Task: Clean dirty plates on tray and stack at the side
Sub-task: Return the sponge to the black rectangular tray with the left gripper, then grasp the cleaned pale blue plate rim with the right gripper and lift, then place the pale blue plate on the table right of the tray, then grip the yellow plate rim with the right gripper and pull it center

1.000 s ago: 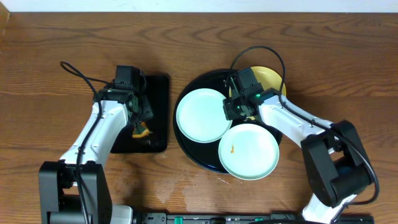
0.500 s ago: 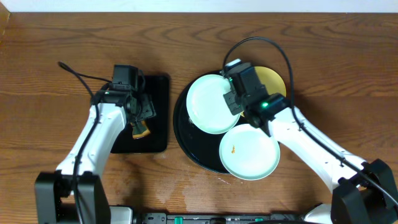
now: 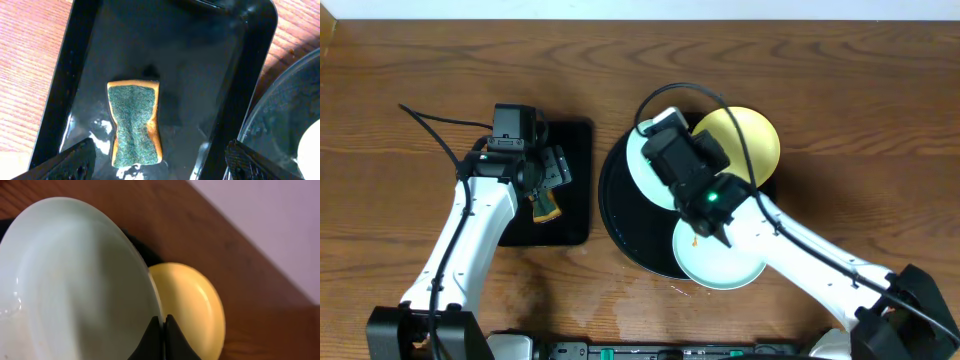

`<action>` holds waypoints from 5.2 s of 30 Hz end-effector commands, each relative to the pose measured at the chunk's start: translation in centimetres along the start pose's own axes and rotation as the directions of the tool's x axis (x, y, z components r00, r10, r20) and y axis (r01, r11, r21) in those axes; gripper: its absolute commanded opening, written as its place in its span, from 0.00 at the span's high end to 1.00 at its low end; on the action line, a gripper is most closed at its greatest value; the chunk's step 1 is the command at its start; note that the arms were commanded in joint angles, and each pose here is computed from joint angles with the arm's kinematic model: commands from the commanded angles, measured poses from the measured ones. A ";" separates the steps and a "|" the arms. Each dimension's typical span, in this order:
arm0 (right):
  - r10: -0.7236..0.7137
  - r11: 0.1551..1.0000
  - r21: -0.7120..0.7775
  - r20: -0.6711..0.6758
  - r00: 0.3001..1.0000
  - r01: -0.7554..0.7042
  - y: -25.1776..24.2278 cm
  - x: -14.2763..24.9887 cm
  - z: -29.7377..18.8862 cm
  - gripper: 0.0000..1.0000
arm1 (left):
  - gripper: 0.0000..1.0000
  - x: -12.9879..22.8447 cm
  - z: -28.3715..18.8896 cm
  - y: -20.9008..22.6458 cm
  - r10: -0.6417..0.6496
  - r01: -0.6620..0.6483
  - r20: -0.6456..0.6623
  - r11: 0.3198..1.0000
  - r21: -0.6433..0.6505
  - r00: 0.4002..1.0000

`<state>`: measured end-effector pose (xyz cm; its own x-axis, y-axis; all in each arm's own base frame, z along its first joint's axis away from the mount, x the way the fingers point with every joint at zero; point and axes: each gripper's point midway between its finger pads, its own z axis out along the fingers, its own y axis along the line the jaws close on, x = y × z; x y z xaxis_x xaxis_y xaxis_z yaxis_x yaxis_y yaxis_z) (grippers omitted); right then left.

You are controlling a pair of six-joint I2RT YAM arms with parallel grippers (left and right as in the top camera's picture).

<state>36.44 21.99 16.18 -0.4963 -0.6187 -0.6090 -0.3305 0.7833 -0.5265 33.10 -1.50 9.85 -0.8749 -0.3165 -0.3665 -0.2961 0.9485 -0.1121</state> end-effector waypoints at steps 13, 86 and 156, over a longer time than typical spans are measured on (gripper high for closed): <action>-0.178 0.940 0.317 0.150 0.973 0.123 -2.2 -5.3 -7.0 0.99 | 0.15 0.0 -0.1 0.1 0.005 -0.005 0.000 1.000 -0.003 1.000; -0.031 0.937 0.349 0.162 0.986 -0.028 -3.3 -4.4 -7.0 0.99 | 0.14 0.0 -0.1 0.1 0.005 -0.005 0.000 1.000 -0.003 1.000; 0.584 0.772 0.053 -0.455 0.673 -0.634 -11.3 17.0 11.5 0.67 | 0.13 0.7 -0.1 0.3 0.002 -0.003 -0.028 1.000 -0.013 1.000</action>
<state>40.50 3.18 6.78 -0.8863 0.1192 -0.4475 0.0901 0.9922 0.0860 32.48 -1.46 9.60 -0.8847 -0.3159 -0.3430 -0.2991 0.9487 -0.1023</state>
